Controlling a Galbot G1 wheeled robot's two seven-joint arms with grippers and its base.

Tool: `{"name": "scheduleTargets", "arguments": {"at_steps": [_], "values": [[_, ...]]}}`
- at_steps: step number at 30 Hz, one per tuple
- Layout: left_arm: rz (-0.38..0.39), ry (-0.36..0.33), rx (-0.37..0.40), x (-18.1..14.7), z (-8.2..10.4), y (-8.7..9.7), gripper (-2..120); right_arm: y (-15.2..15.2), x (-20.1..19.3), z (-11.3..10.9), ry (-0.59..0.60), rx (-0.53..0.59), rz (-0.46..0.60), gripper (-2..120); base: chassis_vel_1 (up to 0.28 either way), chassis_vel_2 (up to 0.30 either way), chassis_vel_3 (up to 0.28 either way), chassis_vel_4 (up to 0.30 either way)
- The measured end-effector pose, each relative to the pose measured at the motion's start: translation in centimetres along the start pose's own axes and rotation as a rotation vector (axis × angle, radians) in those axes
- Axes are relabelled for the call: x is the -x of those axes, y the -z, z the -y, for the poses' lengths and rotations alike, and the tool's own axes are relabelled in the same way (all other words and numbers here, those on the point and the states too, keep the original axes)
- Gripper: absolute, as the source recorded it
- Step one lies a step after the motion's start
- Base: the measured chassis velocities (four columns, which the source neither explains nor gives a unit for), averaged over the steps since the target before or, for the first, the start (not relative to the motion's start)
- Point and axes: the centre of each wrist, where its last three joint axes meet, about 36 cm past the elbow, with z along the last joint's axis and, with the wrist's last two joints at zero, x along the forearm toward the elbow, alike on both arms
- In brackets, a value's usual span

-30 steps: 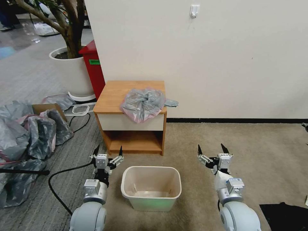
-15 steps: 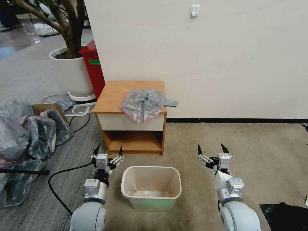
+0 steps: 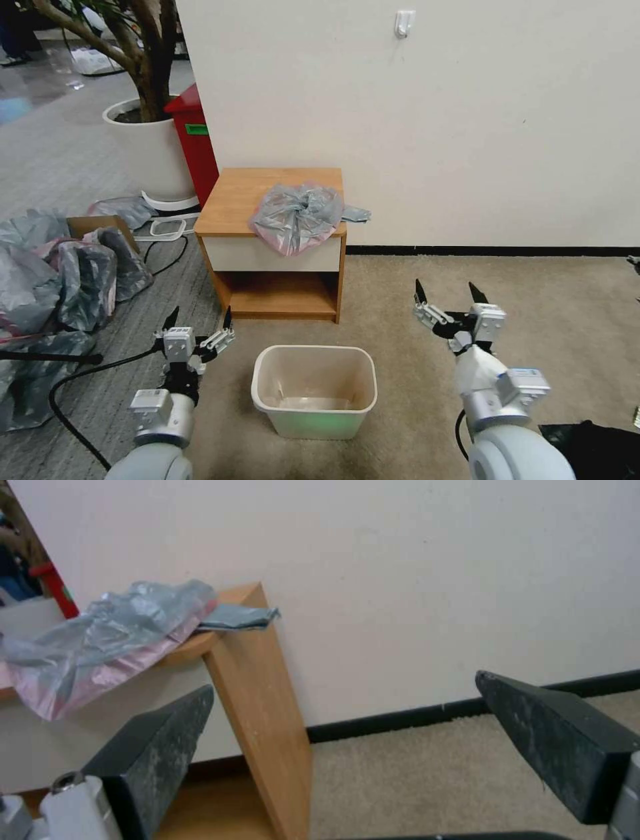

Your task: Pick up the garbage bag from the table and place it over the trash can.

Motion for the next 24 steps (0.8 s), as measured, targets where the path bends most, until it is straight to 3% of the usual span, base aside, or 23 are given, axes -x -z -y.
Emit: {"name": "scheduleTargets", "arguments": {"at_steps": [5, 8, 9, 12, 14, 17, 19, 22, 24], "values": [[-0.022, 0.019, 0.007, -2.6, -1.2, 2.9, 100, -1.1, 1.0, 0.2, 0.001, 0.012, -0.014, 100, 0.0, 0.0, 0.0, 0.0], [-0.048, 0.021, 0.014, -4.8, -1.8, 5.8, 100, -1.6, 2.4, 0.5, 0.016, 0.073, -0.006, 100, 0.0, 0.0, 0.0, 0.0], [-0.048, 0.021, 0.014, -4.8, -1.8, 5.8, 100, -1.6, 2.4, 0.5, 0.016, 0.073, -0.006, 100, 0.0, 0.0, 0.0, 0.0], [-0.124, 0.029, 0.024, -6.3, -2.5, 6.7, 100, -1.6, 4.4, 0.6, 0.068, 0.261, -0.013, 100, 0.0, 0.0, 0.0, 0.0], [-0.132, 0.03, 0.026, -6.4, -2.6, 6.7, 100, -1.6, 5.1, 0.5, 0.086, 0.31, -0.02, 100, 0.0, 0.0, 0.0, 0.0], [-0.141, 0.032, 0.026, -6.6, -2.6, 6.7, 100, -1.5, 9.8, 0.4, 0.161, 0.545, -0.044, 100, 0.0, 0.0, 0.0, 0.0], [-0.141, 0.034, 0.026, -6.6, -2.7, 6.7, 100, -1.5, 11.1, 0.4, 0.169, 0.596, -0.047, 100, 0.0, 0.0, 0.0, 0.0], [-0.132, 0.07, 0.026, -6.9, -2.7, 6.5, 100, -1.0, 16.4, 0.4, 0.198, 0.808, -0.07, 100, 0.0, 0.0, 0.0, 0.0], [-0.13, 0.074, 0.027, -6.9, -2.8, 6.4, 100, -0.8, 17.4, 0.4, 0.204, 0.853, -0.08, 100, 0.0, 0.0, 0.0, 0.0]]}}
